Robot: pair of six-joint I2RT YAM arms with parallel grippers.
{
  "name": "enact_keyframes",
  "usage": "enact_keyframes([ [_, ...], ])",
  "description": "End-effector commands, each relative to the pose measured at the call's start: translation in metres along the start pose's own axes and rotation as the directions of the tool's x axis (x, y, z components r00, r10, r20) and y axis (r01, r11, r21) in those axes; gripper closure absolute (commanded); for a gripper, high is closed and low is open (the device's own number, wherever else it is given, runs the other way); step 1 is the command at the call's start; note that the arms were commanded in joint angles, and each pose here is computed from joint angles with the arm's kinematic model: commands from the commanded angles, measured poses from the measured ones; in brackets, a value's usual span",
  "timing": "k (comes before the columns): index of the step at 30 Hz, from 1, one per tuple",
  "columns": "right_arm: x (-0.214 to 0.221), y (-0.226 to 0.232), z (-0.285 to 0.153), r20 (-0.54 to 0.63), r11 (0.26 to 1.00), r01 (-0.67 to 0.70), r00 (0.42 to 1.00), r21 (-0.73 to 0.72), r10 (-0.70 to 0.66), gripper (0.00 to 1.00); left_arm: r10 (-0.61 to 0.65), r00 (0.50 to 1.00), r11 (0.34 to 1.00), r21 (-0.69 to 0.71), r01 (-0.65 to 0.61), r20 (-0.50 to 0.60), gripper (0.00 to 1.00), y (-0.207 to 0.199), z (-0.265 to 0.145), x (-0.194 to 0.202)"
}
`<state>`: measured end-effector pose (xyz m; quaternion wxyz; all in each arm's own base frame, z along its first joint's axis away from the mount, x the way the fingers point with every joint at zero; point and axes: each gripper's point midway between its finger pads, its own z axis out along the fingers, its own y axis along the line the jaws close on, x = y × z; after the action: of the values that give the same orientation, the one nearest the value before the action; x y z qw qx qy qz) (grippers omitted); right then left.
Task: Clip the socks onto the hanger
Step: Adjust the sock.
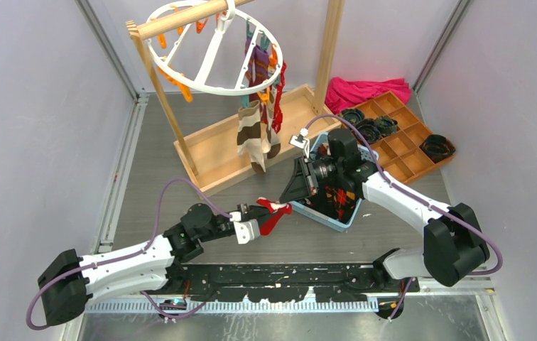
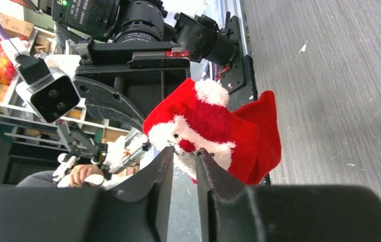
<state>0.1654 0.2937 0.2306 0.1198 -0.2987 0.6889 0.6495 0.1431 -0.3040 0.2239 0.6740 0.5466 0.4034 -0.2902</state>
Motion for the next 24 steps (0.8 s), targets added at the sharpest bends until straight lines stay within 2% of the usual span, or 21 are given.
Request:
enact_keyframes([
  [1,-0.008,0.019,-0.001,-0.003,0.996,0.079,0.997,-0.044,-0.079,0.77,0.056,0.995,0.997,-0.060,-0.051,0.085,1.00,0.019,0.004,-0.028],
  [2,-0.008,0.020,-0.001,-0.004,0.995,0.083,0.996,-0.048,-0.084,0.80,0.055,0.995,0.997,-0.061,-0.050,0.083,1.00,0.019,0.004,-0.027],
  [5,-0.008,0.021,-0.001,-0.007,0.995,0.083,0.997,-0.052,-0.083,0.82,0.054,0.995,0.997,-0.065,-0.049,0.082,1.00,0.019,0.003,-0.027],
  [6,-0.008,0.020,-0.001,-0.007,0.995,0.083,0.996,-0.053,-0.083,0.77,0.056,0.995,0.997,-0.066,-0.051,0.083,1.00,0.019,0.003,-0.027],
  [9,-0.006,0.015,-0.001,-0.007,0.996,0.074,0.997,-0.041,-0.074,0.42,0.058,0.994,0.996,-0.068,-0.052,0.091,1.00,0.020,0.003,-0.031],
  [10,-0.006,0.015,-0.001,-0.008,0.997,0.071,0.997,-0.040,-0.072,0.35,0.060,0.994,0.996,-0.068,-0.054,0.093,1.00,0.021,0.003,-0.032],
  [11,-0.006,0.014,0.000,-0.008,0.997,0.069,0.998,-0.039,-0.069,0.33,0.064,0.993,0.996,-0.068,-0.057,0.095,1.00,0.021,0.003,-0.033],
  [16,-0.005,0.016,0.000,-0.013,0.997,0.068,0.998,-0.046,-0.069,0.38,0.077,0.993,0.995,-0.073,-0.070,0.090,1.00,0.023,0.004,-0.033],
  [24,-0.004,0.019,0.001,-0.026,0.995,0.072,0.997,-0.064,-0.074,0.63,0.080,0.993,0.992,-0.103,-0.071,0.084,1.00,0.029,0.006,-0.031],
])
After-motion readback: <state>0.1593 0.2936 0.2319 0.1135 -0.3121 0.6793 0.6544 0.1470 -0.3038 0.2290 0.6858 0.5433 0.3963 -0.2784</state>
